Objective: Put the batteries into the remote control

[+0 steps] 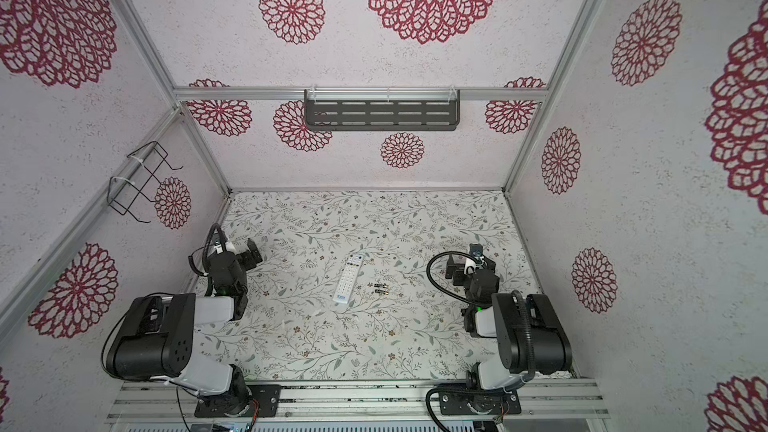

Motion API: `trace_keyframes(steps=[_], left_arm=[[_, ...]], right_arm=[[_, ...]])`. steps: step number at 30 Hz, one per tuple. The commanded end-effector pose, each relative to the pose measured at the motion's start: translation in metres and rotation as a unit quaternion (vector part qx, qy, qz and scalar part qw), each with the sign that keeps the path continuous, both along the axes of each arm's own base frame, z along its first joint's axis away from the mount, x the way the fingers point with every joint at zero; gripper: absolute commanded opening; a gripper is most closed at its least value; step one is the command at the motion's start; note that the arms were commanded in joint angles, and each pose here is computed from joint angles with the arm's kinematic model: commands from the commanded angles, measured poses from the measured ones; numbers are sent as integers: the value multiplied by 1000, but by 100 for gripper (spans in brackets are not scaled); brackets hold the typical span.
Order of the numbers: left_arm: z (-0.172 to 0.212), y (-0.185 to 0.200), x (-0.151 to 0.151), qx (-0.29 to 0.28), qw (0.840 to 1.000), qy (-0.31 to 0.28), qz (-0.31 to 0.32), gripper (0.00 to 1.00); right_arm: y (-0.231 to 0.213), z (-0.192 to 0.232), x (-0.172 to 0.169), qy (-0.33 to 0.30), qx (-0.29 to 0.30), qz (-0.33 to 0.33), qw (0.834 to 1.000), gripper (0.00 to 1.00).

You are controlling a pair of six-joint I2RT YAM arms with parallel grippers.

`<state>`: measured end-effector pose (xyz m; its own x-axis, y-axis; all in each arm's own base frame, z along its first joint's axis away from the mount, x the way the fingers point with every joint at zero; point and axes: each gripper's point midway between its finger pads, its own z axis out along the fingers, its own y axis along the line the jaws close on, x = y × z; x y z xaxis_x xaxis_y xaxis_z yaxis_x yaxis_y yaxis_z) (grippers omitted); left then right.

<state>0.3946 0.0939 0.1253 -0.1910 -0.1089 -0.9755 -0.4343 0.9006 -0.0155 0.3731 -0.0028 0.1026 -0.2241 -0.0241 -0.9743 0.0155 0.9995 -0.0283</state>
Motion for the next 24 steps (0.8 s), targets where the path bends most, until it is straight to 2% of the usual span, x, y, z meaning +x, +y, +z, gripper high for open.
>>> trace_keyframes(steps=[1, 21, 24], left_arm=[[-1, 1, 0, 8, 1000, -1, -3, 97], [-1, 2, 0, 8, 1000, -1, -3, 97], [0, -8, 5, 11, 999, 7, -36, 97]], right_arm=[[-4, 12, 6, -21, 8, -10, 1000, 99], [-3, 11, 6, -20, 9, -9, 1000, 99], [-4, 10, 5, -18, 8, -10, 1000, 99]])
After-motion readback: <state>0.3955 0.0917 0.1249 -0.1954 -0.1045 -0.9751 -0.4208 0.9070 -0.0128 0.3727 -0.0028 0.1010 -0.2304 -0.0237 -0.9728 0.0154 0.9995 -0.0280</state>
